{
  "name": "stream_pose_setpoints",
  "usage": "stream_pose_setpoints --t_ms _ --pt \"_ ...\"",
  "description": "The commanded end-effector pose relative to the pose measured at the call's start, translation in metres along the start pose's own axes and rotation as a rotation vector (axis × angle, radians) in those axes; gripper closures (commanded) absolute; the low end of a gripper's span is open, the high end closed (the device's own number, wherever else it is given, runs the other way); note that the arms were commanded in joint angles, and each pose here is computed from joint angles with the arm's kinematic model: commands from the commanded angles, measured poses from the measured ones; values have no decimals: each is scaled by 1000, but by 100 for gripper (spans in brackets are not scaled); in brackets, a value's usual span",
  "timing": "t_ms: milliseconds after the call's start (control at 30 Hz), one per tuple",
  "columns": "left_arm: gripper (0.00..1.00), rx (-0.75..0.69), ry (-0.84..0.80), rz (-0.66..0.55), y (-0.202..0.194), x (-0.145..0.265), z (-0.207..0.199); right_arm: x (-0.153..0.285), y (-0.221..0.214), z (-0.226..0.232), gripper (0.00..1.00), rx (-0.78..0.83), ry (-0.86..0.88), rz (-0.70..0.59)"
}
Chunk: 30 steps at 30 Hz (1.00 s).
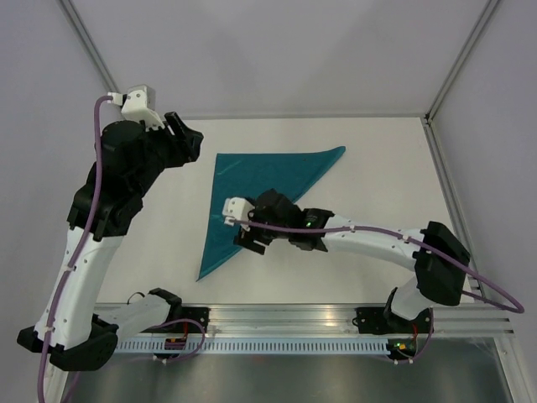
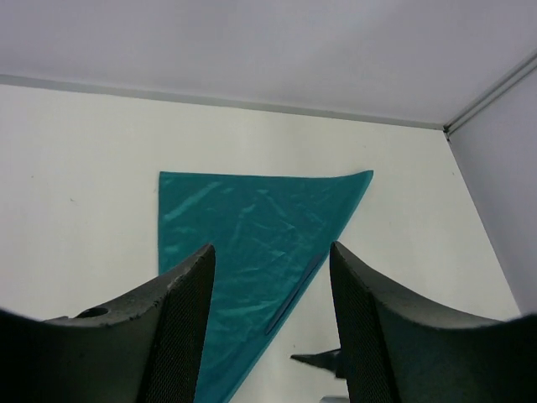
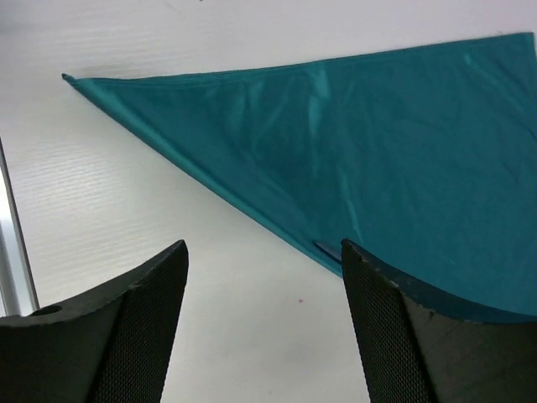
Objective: Fold the napkin, place the utensils inside, and roll it up
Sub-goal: Fold the napkin
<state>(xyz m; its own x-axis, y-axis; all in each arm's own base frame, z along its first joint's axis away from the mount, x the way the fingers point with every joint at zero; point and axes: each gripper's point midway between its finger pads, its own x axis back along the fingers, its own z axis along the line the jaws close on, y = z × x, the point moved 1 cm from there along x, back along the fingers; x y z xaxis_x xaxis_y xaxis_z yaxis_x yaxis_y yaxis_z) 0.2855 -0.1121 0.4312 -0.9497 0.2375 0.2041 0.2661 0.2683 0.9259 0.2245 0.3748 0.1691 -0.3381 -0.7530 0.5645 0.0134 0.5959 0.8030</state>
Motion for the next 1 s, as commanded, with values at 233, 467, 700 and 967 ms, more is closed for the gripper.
stream_pose_setpoints --t_ms 233,467,700,967 --pt "37 59 93 34 -11 12 17 -65 6 96 27 292 -9 17" --pt "38 58 97 39 -15 13 19 -89 3 137 32 360 25 28" --pt "38 56 98 27 -14 20 21 -112 10 143 36 367 -29 -49" --pt "38 49 116 12 -13 38 28 -127 8 155 38 358 -21 -101"
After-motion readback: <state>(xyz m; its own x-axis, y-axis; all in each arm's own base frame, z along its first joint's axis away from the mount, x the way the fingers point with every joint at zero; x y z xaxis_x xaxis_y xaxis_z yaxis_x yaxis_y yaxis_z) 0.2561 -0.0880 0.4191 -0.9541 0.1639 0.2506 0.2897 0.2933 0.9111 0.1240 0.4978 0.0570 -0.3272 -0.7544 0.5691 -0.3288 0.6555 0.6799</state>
